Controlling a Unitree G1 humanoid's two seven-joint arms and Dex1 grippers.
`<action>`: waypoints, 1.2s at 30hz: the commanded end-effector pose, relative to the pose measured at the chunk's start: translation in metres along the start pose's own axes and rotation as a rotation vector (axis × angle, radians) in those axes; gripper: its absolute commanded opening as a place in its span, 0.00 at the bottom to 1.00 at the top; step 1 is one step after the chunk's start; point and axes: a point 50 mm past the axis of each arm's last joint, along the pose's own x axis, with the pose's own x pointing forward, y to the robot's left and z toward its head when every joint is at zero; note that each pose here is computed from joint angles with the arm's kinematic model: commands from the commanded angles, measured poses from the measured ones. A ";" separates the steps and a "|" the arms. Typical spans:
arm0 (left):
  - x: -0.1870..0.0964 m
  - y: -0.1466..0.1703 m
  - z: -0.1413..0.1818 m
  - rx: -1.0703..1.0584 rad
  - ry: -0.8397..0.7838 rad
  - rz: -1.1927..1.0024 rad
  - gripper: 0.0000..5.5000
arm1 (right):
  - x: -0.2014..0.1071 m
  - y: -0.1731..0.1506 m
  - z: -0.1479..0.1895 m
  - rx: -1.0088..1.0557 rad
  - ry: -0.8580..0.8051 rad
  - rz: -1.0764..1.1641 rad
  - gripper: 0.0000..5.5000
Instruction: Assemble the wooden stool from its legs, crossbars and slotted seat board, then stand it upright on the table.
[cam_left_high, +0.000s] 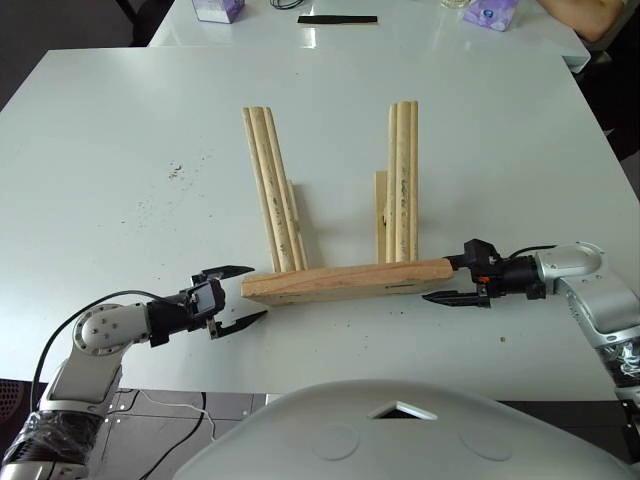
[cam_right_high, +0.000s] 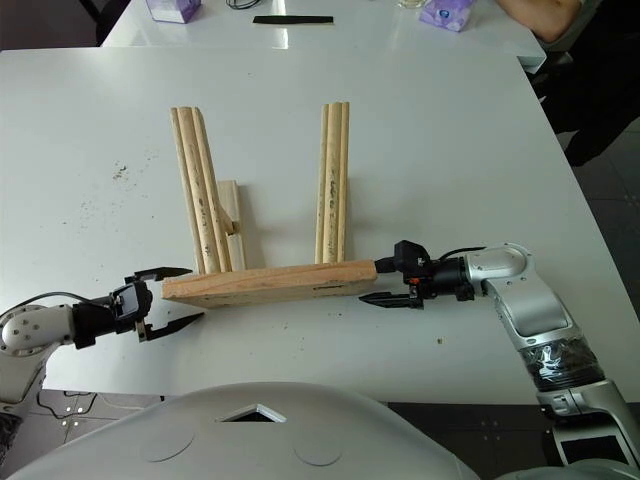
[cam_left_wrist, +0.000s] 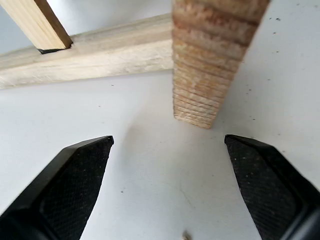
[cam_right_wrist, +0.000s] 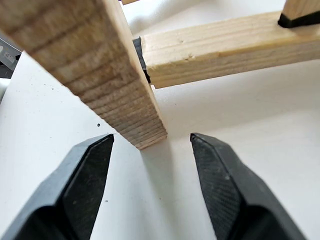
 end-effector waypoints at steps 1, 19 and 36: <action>0.000 -0.009 -0.006 -0.078 0.053 -0.100 0.75 | 0.004 -0.003 0.003 -0.029 0.005 -0.003 0.51; 0.027 0.003 -0.011 -0.080 0.036 -0.206 0.44 | 0.032 -0.002 -0.017 -0.042 0.027 0.012 0.28; 0.020 0.023 0.041 -0.090 -0.162 0.055 0.25 | 0.002 0.013 0.011 0.162 -0.068 -0.120 0.27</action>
